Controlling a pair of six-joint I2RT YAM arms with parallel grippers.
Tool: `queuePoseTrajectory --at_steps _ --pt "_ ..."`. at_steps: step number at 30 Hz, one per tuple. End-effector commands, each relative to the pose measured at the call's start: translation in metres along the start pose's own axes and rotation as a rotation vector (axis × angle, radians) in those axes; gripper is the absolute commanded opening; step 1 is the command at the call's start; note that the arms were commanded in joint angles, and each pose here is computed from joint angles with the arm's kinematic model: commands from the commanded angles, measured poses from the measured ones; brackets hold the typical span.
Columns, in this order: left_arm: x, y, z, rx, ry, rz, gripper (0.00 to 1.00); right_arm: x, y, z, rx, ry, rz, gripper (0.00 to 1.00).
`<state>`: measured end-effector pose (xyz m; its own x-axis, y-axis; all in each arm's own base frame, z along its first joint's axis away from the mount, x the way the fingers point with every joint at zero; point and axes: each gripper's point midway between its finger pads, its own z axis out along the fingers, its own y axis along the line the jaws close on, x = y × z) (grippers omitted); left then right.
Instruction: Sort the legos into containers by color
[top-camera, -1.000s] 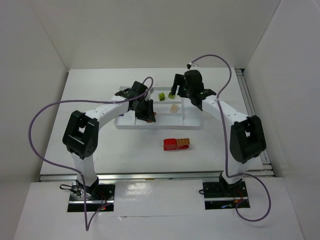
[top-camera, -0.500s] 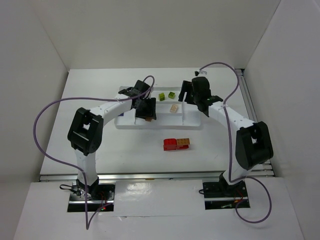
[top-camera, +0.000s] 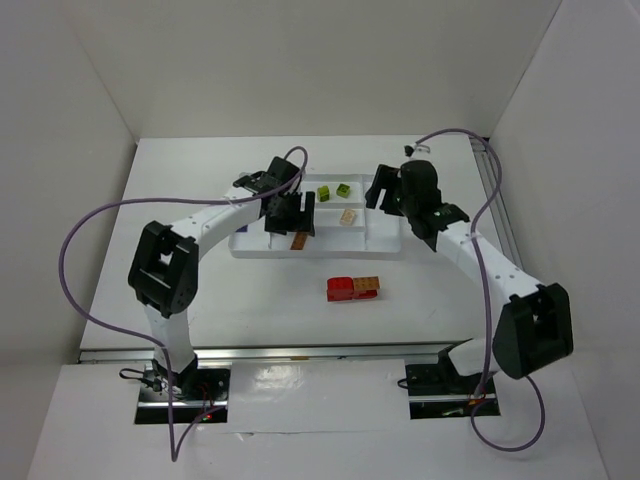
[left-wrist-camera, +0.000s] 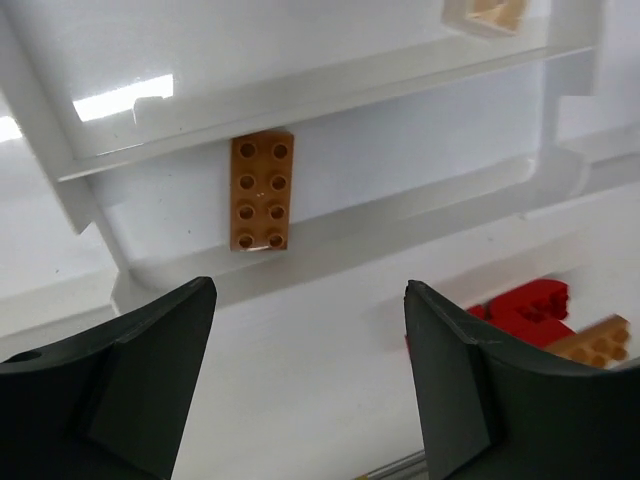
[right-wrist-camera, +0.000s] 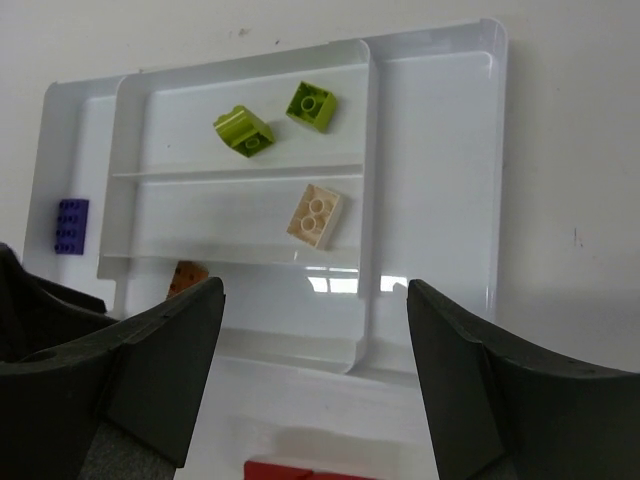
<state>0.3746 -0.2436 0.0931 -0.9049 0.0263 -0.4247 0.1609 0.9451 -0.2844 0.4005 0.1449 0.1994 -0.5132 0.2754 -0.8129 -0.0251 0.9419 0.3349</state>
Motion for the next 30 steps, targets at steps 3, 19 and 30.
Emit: queuePoseTrajectory --at_steps 3,19,30 --pt "-0.033 -0.024 -0.086 0.066 -0.191 0.060 0.86 0.035 -0.023 -0.042 0.043 0.089 0.023 0.81" --pt "0.110 -0.112 -0.063 0.236 -0.007 0.904 0.99 0.079 -0.054 -0.108 0.161 0.197 0.138 0.82" --pt "0.113 -0.108 -0.032 0.168 -0.102 1.009 0.96 0.077 -0.072 -0.130 0.233 0.113 0.229 0.83"
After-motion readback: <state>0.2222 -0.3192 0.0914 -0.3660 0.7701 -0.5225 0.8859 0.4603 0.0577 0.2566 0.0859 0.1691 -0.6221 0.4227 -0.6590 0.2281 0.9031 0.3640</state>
